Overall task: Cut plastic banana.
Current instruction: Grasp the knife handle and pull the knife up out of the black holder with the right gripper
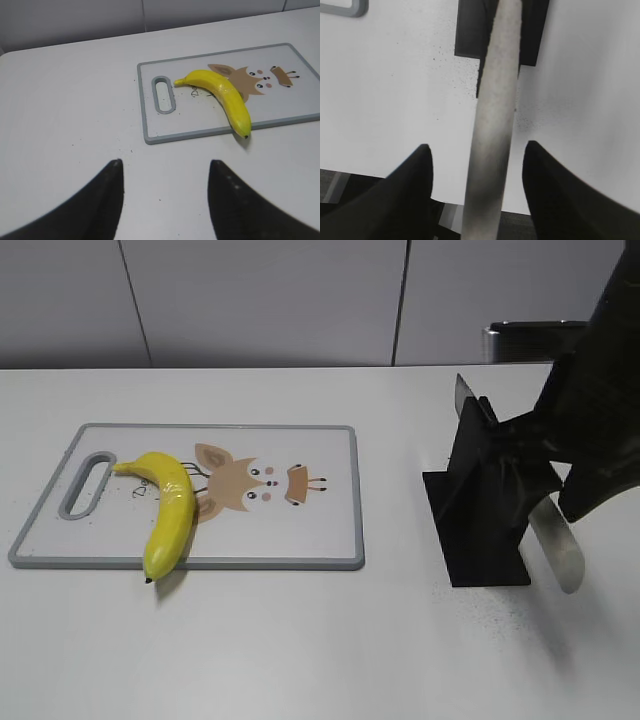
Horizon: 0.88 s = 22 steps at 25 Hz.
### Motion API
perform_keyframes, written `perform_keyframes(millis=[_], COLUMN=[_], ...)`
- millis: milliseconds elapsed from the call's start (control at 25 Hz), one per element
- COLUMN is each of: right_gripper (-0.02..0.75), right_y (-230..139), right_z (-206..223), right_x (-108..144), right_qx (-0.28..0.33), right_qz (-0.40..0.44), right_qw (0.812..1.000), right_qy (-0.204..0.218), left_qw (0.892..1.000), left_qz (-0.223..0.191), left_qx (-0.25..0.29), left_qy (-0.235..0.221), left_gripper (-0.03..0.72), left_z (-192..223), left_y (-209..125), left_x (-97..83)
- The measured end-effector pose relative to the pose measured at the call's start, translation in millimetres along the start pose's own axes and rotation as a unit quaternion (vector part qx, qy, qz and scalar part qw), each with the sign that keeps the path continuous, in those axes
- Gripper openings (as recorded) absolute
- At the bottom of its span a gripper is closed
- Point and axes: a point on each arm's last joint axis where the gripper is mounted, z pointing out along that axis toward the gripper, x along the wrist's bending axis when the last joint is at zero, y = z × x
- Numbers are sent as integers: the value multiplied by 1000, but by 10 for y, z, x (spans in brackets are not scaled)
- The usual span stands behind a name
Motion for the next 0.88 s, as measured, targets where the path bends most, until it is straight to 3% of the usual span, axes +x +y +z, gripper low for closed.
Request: perform_keyframes(millis=[360, 640, 760, 880], right_gripper=[451, 445, 405, 317], right_y=[-34, -38, -35, -34], right_z=[257, 328, 328, 328], right_x=[-26, -32, -32, -32], right_qx=[27, 10, 8, 8], right_qz=[17, 27, 28, 34], right_qw=[999, 1000, 1000, 999], right_qy=[-9, -5, -5, -5], left_qw=[1000, 1000, 1000, 1000], left_qz=[0, 0, 0, 0], left_qx=[0, 0, 0, 0], left_qy=[0, 0, 0, 0], left_gripper=[521, 521, 521, 520], left_z=[0, 0, 0, 0], left_y=[0, 0, 0, 0], left_x=[0, 0, 0, 0])
